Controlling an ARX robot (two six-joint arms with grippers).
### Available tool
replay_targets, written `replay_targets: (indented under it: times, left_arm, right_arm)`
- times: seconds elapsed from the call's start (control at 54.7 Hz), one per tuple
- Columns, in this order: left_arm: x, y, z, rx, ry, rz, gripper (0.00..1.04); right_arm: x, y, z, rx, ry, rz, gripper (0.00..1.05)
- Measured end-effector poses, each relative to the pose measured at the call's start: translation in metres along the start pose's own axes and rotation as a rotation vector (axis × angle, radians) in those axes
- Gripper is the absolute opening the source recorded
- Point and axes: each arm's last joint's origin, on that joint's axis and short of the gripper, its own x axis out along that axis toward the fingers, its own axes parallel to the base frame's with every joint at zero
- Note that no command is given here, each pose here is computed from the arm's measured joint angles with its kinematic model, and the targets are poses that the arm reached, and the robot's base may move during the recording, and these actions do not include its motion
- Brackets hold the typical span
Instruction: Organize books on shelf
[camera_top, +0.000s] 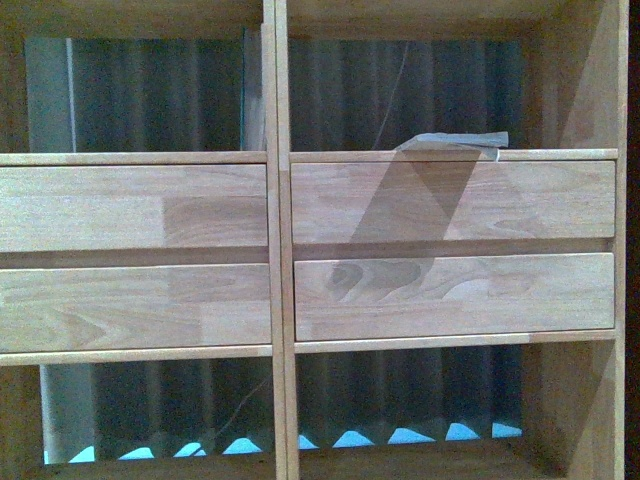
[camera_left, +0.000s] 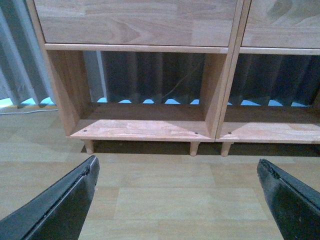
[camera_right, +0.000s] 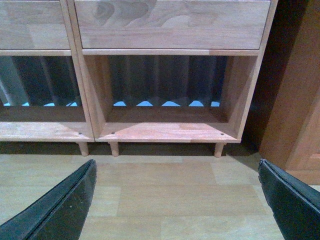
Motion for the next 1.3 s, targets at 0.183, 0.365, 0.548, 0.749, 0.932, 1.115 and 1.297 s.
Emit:
replay_targets:
  times: [0.183,0.365,0.548,0.749,0.932,1.115,1.297]
  left_arm:
    - [0.0,0.0,0.0,0.0,0.0,0.0,0.97]
    - [0.0,0.0,0.0,0.0,0.0,0.0,0.97]
    - [0.0,0.0,0.0,0.0,0.0,0.0,0.97]
    - [0.0,0.0,0.0,0.0,0.0,0.0,0.97]
    - [0.0,0.0,-0.0001,0.0,0.001,0.0,0.97]
    - [0.0,0.0,-0.0001,0.0,0.001,0.0,0.97]
    - [0.0,0.0,-0.0001,0.0,0.001,0.0,0.97]
  right_arm:
    - [0.0,0.0,0.0,0.0,0.0,0.0,0.98]
    - [0.0,0.0,0.0,0.0,0.0,0.0,0.98]
    - [0.0,0.0,0.0,0.0,0.0,0.0,0.98]
    - [0.0,0.0,0.0,0.0,0.0,0.0,0.98]
    - [0.0,0.0,0.0,0.0,0.0,0.0,0.98]
    - [0.0,0.0,0.0,0.0,0.0,0.0,0.98]
    - [0.0,0.0,0.0,0.0,0.0,0.0,0.98]
